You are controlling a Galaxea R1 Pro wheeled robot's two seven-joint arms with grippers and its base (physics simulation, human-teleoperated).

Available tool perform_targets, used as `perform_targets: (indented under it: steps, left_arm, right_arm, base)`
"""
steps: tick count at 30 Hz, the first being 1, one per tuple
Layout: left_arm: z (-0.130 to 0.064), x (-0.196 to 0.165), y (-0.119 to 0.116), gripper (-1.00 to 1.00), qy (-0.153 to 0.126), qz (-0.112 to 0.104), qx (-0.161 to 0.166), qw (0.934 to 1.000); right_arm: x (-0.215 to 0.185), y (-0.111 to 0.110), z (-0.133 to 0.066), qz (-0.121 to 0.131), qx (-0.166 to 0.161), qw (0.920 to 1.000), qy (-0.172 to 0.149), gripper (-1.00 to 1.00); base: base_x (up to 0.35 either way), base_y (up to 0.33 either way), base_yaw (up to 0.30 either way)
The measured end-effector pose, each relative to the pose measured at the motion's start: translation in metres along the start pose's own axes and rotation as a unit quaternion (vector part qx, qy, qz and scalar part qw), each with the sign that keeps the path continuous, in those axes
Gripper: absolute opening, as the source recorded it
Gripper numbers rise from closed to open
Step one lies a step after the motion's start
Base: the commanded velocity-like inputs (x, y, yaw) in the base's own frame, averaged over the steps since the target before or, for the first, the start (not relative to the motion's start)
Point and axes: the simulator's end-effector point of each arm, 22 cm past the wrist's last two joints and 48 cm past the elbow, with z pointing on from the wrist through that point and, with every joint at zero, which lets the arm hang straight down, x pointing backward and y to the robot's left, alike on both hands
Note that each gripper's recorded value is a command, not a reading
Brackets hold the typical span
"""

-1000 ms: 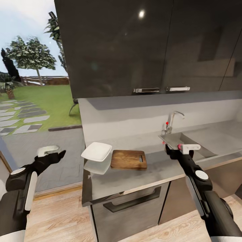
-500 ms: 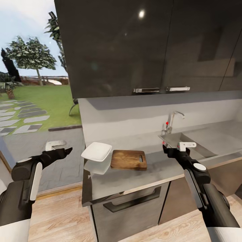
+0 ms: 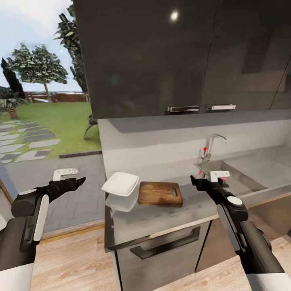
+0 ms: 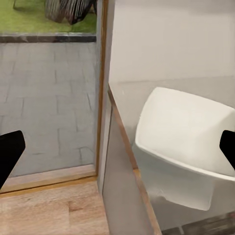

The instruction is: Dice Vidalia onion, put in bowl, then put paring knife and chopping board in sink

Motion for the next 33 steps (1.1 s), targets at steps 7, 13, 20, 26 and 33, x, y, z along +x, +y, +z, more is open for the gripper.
perform_targets:
  steps: [7, 13, 20, 26, 33]
  left_arm:
    - [0.0, 0.0, -0.001, 1.0, 0.0, 0.001, 0.002, 1.0]
    - [0.001, 0.001, -0.006, 1.0, 0.002, 0.005, 0.007, 1.0]
    - [0.003, 0.007, -0.011, 1.0, 0.013, 0.007, 0.011, 0.9998]
    - [0.005, 0.023, -0.015, 1.0, 0.045, 0.001, 0.015, 0.9989]
    - [0.01, 0.03, -0.017, 1.0, 0.07, -0.007, 0.017, 0.9974]
  right_arm:
    - [0.002, 0.014, 0.0, -0.009, -0.013, 0.9999, 0.002, 1.0]
    - [0.002, 0.015, 0.0, -0.01, -0.014, 0.9999, 0.003, 1.0]
    - [0.004, 0.01, 0.0, -0.009, -0.008, 0.9999, 0.006, 1.0]
    - [0.01, 0.003, 0.001, -0.01, 0.007, 0.9996, 0.025, 1.0]
    - [0.011, -0.01, 0.006, -0.013, 0.031, 0.9961, 0.082, 1.0]
  base:
    - [0.006, 0.008, 0.0]
    - [0.001, 0.001, 0.0]
    - [0.0, 0.0, 0.0]
    - [0.0, 0.0, 0.0]
    - [0.0, 0.0, 0.0]
